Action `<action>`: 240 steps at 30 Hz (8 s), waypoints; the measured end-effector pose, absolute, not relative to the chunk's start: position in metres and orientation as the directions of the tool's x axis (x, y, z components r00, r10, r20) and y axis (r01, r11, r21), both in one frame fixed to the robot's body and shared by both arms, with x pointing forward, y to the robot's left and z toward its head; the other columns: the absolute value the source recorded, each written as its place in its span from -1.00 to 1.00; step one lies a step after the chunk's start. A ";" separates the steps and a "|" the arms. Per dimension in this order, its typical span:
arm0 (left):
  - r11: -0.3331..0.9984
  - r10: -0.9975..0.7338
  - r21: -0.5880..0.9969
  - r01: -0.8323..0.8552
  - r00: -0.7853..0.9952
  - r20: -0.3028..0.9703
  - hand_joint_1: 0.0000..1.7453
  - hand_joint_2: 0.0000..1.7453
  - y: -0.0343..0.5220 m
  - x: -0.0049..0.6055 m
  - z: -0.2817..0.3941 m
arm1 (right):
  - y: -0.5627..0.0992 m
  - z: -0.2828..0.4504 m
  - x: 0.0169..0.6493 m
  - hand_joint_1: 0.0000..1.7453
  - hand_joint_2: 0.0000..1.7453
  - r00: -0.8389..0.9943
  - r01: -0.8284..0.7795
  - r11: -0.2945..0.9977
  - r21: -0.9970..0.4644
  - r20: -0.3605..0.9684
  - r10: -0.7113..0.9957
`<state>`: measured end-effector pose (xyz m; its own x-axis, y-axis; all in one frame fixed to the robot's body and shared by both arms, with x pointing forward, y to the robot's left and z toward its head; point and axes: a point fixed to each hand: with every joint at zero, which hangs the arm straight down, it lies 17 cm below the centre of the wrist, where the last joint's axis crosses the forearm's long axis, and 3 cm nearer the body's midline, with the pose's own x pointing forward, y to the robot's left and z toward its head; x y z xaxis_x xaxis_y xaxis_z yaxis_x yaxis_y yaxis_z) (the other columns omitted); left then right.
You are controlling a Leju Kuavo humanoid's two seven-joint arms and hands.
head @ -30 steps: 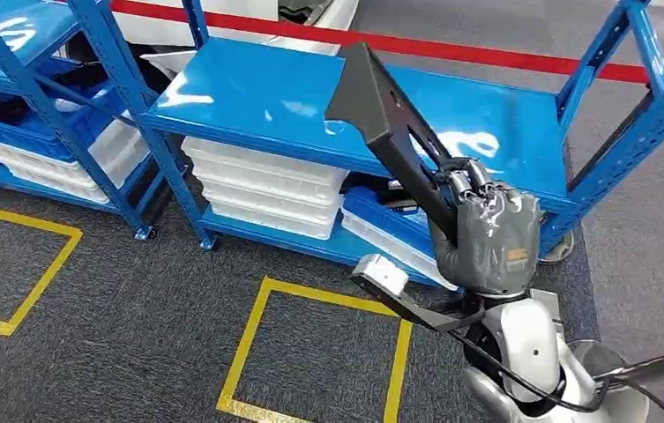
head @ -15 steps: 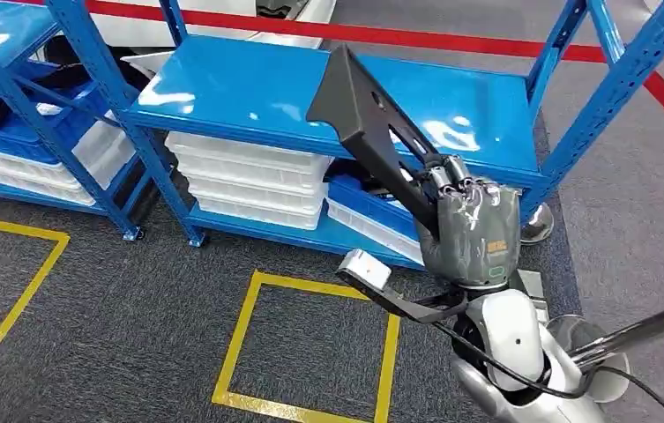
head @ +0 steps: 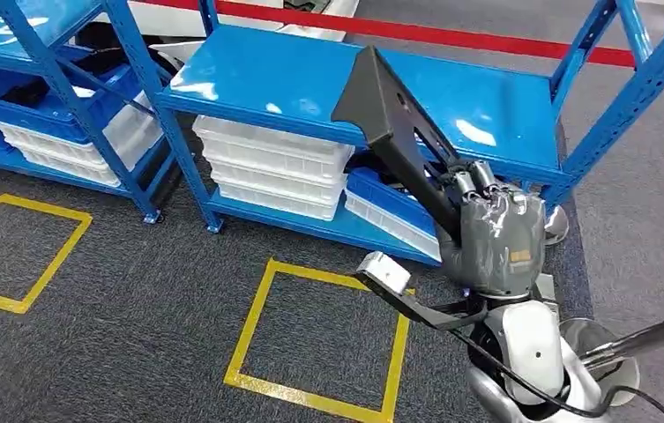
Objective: Take the parts from the cabinet and place them on the table.
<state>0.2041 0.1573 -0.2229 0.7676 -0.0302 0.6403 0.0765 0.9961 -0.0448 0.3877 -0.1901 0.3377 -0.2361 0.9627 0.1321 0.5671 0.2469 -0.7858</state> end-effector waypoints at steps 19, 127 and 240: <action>0.996 -0.033 -0.047 0.082 0.766 0.642 -1.00 1.00 0.156 0.204 -0.223 | -0.184 0.329 0.393 1.00 1.00 -0.272 0.493 0.297 -0.818 0.179 0.946; 0.997 -0.039 -0.023 0.069 0.776 0.629 -1.00 1.00 0.170 0.208 -0.226 | -0.266 0.353 0.365 1.00 1.00 -0.199 0.679 0.382 -0.627 0.343 0.918; 0.999 -0.018 -0.016 0.036 0.776 0.631 -1.00 1.00 0.173 0.201 -0.227 | -0.306 0.340 0.349 1.00 1.00 -0.093 0.719 0.343 -0.604 0.406 0.909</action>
